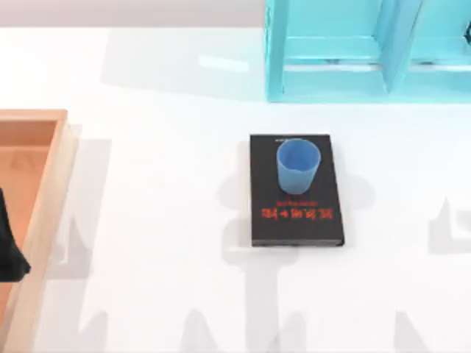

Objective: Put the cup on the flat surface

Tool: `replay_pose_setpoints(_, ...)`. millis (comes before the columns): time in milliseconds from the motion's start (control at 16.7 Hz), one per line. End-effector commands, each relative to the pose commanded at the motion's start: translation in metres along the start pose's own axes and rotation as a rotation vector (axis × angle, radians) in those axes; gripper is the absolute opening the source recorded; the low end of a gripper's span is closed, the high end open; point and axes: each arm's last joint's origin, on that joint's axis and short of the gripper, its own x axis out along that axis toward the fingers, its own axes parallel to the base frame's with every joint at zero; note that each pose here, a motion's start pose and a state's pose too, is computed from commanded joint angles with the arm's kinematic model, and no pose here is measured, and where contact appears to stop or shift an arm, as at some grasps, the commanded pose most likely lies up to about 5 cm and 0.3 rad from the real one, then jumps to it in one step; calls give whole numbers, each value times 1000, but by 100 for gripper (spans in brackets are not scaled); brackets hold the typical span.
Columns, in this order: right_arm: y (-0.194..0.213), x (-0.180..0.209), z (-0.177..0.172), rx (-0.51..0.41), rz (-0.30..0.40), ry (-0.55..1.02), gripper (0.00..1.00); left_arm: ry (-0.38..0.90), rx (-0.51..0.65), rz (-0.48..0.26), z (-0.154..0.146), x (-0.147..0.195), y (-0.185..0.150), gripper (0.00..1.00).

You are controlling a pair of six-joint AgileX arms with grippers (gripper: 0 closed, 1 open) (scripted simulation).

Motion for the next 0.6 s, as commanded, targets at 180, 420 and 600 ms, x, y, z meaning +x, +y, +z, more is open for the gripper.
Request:
replay_pose_setpoints(180, 8, 11, 54, 42, -3, 150, 100, 0, 0, 0, 0, 0, 0, 100)
replay_pose_setpoints(420, 25, 49, 117, 95, -10, 382, 100, 0, 0, 0, 0, 0, 0, 100)
replay_pose_setpoints(600, 44, 92, 152, 130, -24, 554, 100, 0, 0, 0, 0, 0, 0, 100)
